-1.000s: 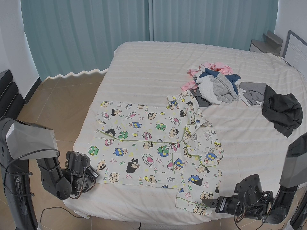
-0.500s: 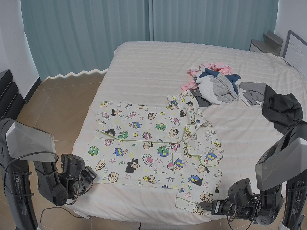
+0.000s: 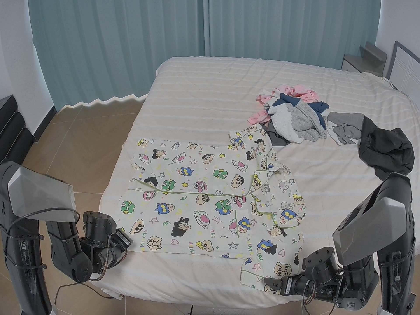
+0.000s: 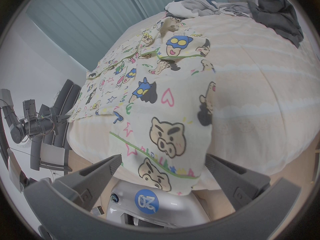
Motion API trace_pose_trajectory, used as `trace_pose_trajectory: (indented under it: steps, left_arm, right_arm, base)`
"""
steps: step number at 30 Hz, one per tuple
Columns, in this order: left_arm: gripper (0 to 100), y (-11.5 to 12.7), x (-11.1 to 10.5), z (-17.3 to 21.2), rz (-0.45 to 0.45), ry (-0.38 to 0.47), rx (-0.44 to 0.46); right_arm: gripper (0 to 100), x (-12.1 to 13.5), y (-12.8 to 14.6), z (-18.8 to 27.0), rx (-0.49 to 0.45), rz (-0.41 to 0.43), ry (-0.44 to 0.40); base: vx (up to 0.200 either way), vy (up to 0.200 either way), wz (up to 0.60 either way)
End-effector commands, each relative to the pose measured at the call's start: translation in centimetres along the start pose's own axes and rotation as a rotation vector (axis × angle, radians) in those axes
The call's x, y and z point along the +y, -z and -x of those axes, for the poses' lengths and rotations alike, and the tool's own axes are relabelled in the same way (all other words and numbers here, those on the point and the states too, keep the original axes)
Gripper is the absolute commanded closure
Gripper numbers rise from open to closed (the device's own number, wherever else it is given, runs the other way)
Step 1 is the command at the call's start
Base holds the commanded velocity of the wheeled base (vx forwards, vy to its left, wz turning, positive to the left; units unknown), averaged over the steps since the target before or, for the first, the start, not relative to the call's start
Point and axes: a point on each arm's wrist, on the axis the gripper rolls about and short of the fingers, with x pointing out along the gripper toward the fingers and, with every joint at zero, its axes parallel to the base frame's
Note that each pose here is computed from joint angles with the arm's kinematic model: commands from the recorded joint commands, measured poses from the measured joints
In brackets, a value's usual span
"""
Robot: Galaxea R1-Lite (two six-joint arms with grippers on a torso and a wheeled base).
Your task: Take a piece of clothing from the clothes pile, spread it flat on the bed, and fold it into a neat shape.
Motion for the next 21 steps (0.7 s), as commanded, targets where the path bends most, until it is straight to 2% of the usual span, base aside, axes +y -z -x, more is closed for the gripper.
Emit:
trace_pose_trajectory:
  steps: [1,7,13,14,21]
  left_arm:
    - [100,-0.02,0.05,-0.03,0.001,-0.003,-0.001]
    - [100,-0.03,0.04,-0.03,0.002,-0.001,-0.001]
    - [100,-0.02,0.05,-0.03,0.001,-0.003,-0.001]
    - [100,-0.02,0.05,-0.03,0.001,-0.003,-0.001]
    - [100,0.00,0.09,0.04,0.001,-0.003,0.002]
  right_arm:
    - [0,0.51,-0.50,-0.57,-0.027,0.015,-0.028]
    - [0,1.03,-0.84,-1.15,-0.036,0.054,-0.066]
    - [0,1.03,-0.78,-1.40,-0.034,0.068,-0.066]
    - [100,1.04,-0.78,-1.44,-0.034,0.069,-0.066]
    - [100,0.90,-0.48,-1.16,-0.019,0.085,-0.059]
  base:
    - [0.000,0.000,0.00]
    - [0.000,0.000,0.00]
    - [0.000,0.000,0.00]
    - [0.000,0.000,0.00]
    - [0.000,0.000,0.00]
